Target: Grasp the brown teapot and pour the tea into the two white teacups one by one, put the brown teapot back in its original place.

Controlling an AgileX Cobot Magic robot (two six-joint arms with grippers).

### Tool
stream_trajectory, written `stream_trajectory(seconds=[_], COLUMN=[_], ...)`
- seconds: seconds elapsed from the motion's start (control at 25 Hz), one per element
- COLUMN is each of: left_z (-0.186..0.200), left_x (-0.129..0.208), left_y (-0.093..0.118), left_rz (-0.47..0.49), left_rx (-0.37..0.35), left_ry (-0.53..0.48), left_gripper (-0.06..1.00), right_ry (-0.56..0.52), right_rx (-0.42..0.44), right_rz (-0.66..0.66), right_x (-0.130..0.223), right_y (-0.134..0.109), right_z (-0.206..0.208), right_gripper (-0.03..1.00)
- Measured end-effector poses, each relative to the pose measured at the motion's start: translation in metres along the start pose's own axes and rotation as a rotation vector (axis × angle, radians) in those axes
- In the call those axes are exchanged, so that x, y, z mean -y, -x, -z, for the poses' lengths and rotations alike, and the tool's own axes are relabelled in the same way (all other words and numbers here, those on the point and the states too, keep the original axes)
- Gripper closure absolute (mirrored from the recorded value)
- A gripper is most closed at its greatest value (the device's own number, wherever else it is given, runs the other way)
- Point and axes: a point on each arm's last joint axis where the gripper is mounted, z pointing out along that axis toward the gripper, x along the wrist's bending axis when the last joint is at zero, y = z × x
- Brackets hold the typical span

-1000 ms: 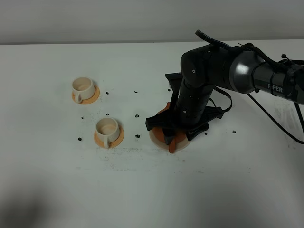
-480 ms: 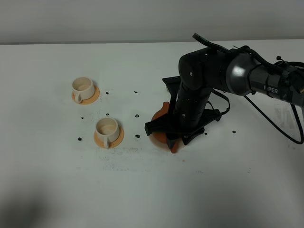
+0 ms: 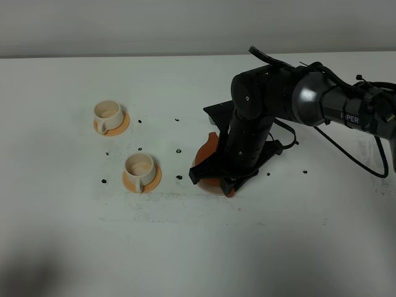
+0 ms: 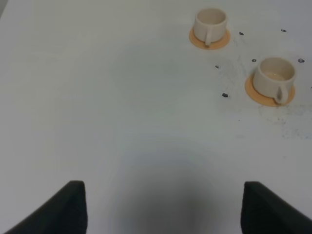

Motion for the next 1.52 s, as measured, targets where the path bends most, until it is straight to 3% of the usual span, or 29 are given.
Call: stream_trajectory(seconds=[0.92,1.52], left_z=[0.0,0.0], left_x=[0.0,0.0], left_y=[0.0,0.0], left_rz=[0.0,0.0], left_rx=[0.0,0.0], left_ry=[0.0,0.0], left_gripper=[0.28,0.28], right_ry=[0.09,0.282], right_rx=[0.035,0.042], right_rz=[0.073,0.104], right_x=[-0.006,0.022], right_y=[-0.001,0.003], right_z=[0.003,0.028], right_gripper=[0.85,0.85])
